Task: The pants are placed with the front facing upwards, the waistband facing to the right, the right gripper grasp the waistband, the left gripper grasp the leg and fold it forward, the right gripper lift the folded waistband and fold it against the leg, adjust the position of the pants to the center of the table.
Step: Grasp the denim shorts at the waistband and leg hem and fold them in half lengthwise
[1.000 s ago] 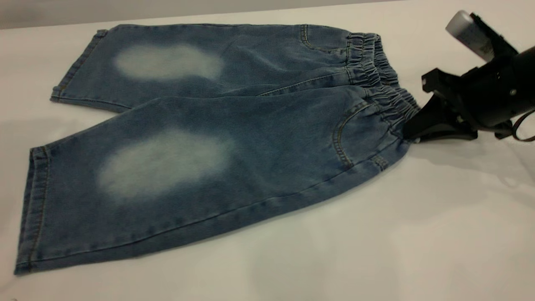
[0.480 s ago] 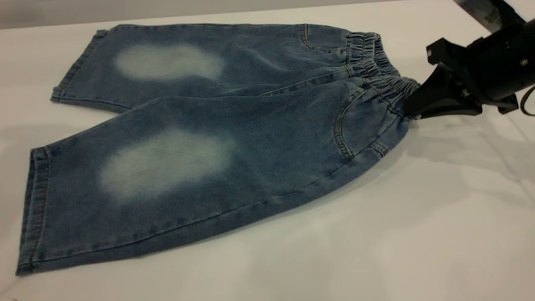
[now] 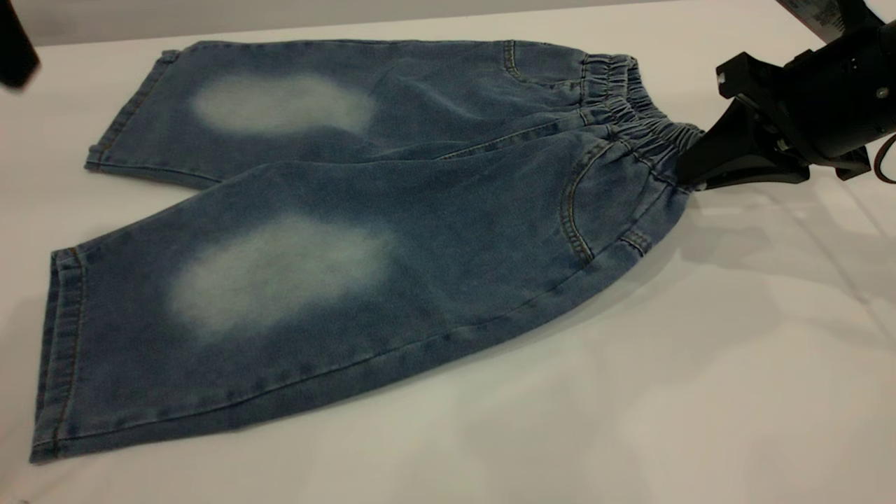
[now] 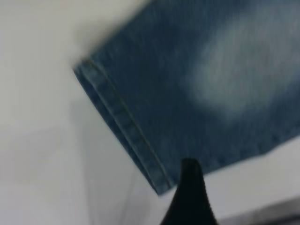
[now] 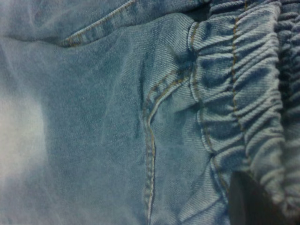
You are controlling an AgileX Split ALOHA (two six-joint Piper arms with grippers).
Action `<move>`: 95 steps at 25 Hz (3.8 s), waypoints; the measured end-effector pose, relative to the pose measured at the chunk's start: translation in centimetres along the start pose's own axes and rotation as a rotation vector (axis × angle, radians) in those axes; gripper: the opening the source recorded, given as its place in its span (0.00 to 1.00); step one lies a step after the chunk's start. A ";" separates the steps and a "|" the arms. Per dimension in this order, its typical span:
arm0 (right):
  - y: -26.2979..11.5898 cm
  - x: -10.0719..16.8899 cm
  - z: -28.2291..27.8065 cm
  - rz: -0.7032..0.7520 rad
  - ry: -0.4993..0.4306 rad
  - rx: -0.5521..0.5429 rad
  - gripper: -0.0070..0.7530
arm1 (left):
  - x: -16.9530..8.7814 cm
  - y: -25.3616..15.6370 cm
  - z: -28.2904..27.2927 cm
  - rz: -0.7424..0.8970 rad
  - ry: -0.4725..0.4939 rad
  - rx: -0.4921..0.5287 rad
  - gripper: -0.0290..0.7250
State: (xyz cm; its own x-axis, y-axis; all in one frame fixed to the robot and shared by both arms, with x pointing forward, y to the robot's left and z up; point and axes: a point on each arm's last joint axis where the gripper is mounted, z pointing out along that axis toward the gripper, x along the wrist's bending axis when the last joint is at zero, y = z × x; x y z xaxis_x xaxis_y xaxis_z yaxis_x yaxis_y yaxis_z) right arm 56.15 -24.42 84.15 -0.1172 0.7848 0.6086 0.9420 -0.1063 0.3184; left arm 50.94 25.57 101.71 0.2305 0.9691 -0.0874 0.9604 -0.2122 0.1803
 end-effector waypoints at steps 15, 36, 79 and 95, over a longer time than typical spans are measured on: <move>0.4 0.1 0.0 -0.011 -0.002 0.006 0.05 | -0.3 0.3 7.8 0.051 0.004 0.330 0.70; 0.4 0.1 0.0 -0.008 -0.002 0.004 0.05 | -2.8 -6.1 14.6 0.284 0.083 0.381 0.70; 0.4 0.1 0.0 -0.013 -0.002 0.007 0.05 | -1.2 -7.7 18.2 0.270 0.221 0.335 0.68; 0.4 0.1 0.0 -0.015 -0.002 0.008 0.05 | -1.2 -7.7 18.2 0.272 0.220 0.334 0.32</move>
State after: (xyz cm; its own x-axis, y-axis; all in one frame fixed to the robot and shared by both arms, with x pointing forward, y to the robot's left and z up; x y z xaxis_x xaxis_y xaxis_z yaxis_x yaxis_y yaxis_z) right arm 56.47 -24.45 84.33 -0.1304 0.7877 0.6021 0.9428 -0.0895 0.3212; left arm 46.13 23.74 82.60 0.4765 0.8687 0.1355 0.8758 -0.4555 -0.1594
